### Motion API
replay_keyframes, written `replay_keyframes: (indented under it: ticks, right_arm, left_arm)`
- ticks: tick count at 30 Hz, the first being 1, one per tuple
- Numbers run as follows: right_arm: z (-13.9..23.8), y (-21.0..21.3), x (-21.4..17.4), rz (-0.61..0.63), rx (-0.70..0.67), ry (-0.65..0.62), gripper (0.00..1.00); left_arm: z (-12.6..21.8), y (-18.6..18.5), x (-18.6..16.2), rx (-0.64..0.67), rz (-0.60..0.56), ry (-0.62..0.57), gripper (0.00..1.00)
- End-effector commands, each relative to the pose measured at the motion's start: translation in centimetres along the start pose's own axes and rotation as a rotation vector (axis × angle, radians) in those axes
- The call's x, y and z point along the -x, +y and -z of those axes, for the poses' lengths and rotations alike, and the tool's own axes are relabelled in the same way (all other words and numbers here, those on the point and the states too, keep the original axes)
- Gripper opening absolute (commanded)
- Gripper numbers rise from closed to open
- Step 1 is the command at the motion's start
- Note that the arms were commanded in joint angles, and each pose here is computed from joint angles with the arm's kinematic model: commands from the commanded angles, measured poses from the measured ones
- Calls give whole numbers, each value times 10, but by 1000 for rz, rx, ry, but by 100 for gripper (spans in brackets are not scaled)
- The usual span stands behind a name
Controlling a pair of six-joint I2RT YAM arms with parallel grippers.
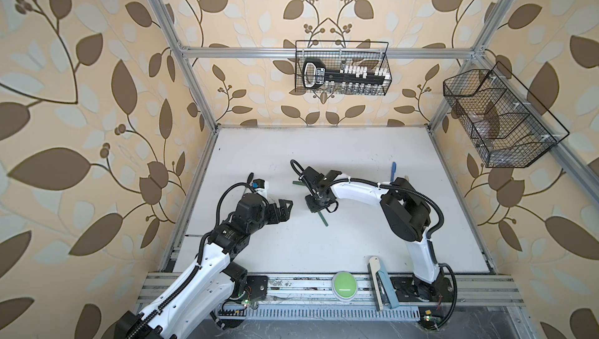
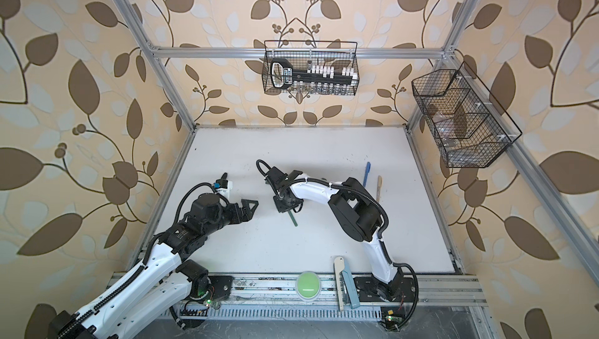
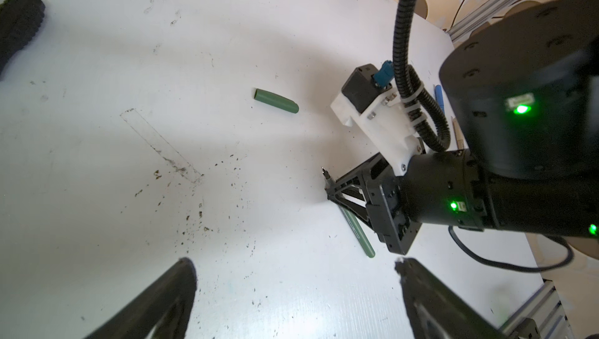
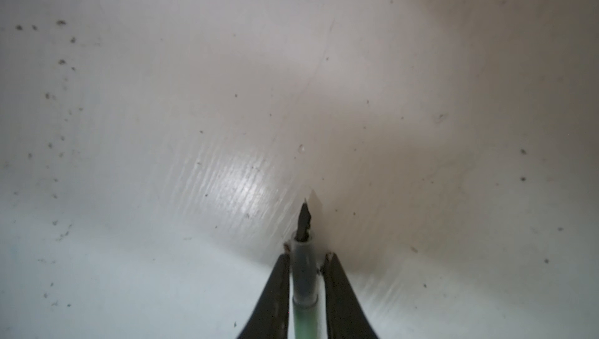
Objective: Insert the pens into the pen caps
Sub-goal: 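Lift the green fountain pen nib-up with the right gripper, then carry the green pen toward the left gripper while the left gripper reaches to meet it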
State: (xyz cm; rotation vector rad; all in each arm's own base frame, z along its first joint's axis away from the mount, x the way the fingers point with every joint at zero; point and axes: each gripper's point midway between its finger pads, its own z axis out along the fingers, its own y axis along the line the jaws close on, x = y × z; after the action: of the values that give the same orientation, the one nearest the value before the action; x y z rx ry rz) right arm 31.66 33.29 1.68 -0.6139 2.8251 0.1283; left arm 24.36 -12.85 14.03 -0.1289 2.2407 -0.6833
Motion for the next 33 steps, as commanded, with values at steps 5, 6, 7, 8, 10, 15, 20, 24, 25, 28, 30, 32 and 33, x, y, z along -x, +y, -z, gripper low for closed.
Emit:
replay_keyframes:
  ticks: [5,6,7,8,10,15,20,24,25,28,30,32,33]
  right_arm:
    - [-30,-5,-13,18,-17,63,12]
    - [-29,-4,-12,17,-14,60,11]
    - [-27,-4,-10,15,-8,53,9]
    - [-25,-3,-9,10,2,48,8]
    - [-19,-2,-3,-4,25,26,7]
    - [6,-3,17,-60,110,-67,3]
    - [43,-7,40,-125,223,-205,0]
    - [73,-14,55,-201,329,-319,0]
    - [78,-15,57,-220,354,-336,0]
    - [91,-16,60,-238,387,-376,0]
    - [90,-18,53,-243,386,-375,0]
    - [96,-19,52,-258,400,-399,0]
    - [98,-18,51,-264,412,-409,0]
  left_arm:
    - [0,-3,0,-29,23,-1,99]
    - [-1,-3,-2,-30,24,2,99]
    - [-2,-3,-3,-33,26,5,99]
    - [-3,-3,-5,-37,28,8,99]
    - [-4,-4,-7,-50,33,14,99]
    - [-9,-8,-15,-86,29,35,99]
    - [-19,-25,-21,-191,37,28,99]
    - [-32,-52,-30,-257,-32,31,99]
    - [-36,-57,-33,-258,-52,35,99]
    - [-52,-68,-38,-267,-55,62,99]
    - [-60,-74,-36,-289,-39,61,99]
    - [-63,-81,-32,-322,-36,46,99]
    - [-64,-85,-29,-339,-36,36,99]
